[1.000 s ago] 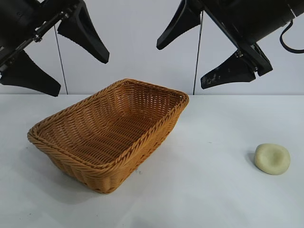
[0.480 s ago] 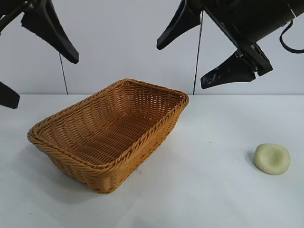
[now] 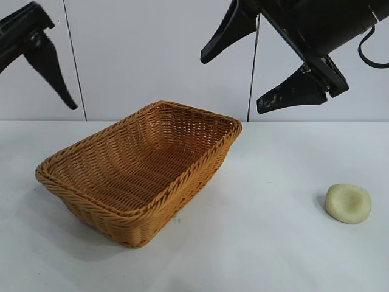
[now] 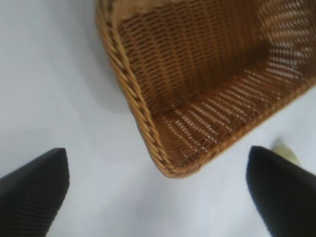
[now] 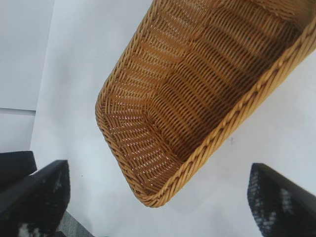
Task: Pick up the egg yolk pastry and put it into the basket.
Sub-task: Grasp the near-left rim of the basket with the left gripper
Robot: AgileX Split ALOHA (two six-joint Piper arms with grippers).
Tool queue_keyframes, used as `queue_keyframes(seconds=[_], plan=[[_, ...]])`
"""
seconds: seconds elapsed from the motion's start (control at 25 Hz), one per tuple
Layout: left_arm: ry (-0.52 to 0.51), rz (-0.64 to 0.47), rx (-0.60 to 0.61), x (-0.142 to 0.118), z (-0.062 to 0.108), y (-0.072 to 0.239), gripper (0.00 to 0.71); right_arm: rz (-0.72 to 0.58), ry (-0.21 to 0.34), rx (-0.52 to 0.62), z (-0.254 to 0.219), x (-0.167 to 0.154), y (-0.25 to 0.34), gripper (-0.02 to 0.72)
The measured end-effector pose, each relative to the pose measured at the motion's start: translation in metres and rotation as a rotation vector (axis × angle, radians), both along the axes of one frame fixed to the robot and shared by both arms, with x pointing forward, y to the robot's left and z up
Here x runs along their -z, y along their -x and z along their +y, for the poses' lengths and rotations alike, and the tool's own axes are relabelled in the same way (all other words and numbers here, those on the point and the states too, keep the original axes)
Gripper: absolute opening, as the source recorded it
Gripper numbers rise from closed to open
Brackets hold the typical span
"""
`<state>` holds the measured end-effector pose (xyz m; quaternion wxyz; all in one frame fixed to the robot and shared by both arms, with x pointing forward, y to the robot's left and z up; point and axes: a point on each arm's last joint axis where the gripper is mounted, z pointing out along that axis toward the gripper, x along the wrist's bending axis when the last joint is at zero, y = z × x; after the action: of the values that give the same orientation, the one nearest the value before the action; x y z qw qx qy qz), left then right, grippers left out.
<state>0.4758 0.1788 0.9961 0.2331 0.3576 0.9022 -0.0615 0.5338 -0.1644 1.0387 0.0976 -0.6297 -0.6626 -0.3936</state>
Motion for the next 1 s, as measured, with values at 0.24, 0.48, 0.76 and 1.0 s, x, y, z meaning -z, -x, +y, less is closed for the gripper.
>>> queue_keyframes(seconds=[0.24, 0.48, 0.76, 1.0], plan=[[-0.001, 0.083, -0.049, 0.039, -0.009, -0.017, 0.695, 0.0, 0.0, 0.0, 0.0, 0.0, 0.0, 0.695], [-0.025, 0.125, -0.065, 0.07, -0.017, -0.035, 0.695, 0.0, 0.0, 0.0, 0.0, 0.0, 0.0, 0.695], [-0.045, 0.161, -0.067, 0.094, -0.026, -0.052, 0.695, 0.0, 0.0, 0.0, 0.0, 0.0, 0.0, 0.695], [-0.051, 0.174, -0.067, 0.099, -0.027, -0.053, 0.603, 0.0, 0.0, 0.0, 0.0, 0.0, 0.0, 0.695]])
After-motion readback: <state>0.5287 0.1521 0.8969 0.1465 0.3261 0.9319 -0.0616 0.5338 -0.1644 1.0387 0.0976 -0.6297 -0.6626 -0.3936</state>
